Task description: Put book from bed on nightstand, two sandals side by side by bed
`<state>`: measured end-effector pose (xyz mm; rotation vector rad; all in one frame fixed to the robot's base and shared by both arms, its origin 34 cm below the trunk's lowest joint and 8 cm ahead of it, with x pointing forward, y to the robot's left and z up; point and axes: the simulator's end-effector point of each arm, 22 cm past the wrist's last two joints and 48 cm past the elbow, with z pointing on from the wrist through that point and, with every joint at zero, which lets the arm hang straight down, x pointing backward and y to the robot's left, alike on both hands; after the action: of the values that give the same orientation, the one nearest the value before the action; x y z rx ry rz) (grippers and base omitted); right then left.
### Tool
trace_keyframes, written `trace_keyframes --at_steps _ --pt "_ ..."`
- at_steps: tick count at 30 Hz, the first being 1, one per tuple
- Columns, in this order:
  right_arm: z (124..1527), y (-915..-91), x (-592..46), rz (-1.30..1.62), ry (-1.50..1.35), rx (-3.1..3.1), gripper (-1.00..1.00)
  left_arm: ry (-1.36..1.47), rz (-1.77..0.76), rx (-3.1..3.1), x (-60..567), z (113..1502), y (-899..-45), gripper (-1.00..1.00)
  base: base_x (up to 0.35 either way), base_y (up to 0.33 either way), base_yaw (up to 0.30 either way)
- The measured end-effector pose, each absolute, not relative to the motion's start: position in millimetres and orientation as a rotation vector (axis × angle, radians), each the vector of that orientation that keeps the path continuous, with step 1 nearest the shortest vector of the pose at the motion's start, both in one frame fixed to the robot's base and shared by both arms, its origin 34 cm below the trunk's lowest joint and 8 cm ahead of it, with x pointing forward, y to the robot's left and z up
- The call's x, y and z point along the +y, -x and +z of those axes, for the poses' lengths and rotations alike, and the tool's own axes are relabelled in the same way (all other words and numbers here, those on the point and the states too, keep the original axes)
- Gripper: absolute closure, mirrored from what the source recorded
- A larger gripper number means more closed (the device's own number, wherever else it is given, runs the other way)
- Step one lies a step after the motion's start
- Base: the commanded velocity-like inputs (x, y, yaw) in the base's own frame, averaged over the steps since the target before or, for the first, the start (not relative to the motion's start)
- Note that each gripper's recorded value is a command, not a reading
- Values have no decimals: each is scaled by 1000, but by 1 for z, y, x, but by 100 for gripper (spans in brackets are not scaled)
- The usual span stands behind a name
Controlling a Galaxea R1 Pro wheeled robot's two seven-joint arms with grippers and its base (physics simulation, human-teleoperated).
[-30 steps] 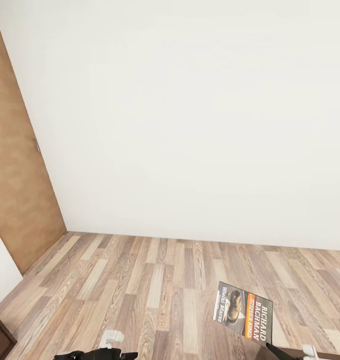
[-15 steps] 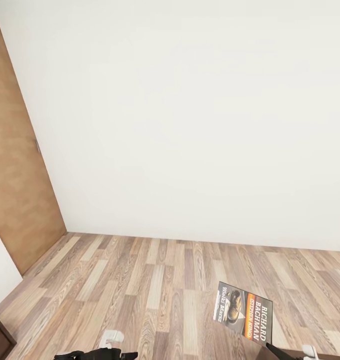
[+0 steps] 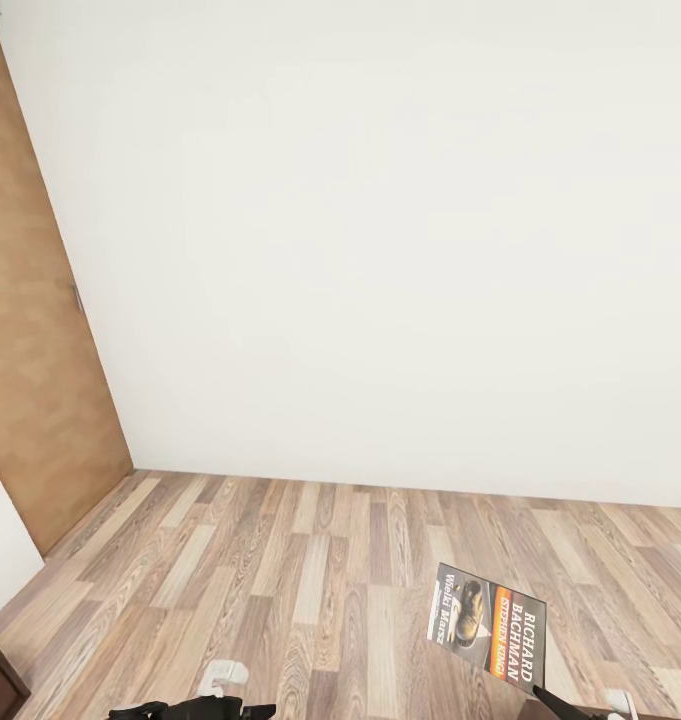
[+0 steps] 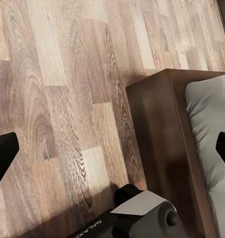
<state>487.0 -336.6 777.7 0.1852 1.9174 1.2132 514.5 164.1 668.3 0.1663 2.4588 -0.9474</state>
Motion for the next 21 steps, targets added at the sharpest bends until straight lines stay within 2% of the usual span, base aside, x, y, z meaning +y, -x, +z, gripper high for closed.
trace_keyframes --at_steps 6,11,21 --pt "775 -488 -339 1198 -194 1929 100 -166 -947 2459 164 668 -515 -100 0 0 0" --pt "739 -498 -365 995 -305 2053 100 -164 -947 2457 164 669 -515 -100 3 0 0" --pt "703 -501 -376 822 -418 2151 100 -160 -945 2455 166 669 -516 -100 141 0 0"
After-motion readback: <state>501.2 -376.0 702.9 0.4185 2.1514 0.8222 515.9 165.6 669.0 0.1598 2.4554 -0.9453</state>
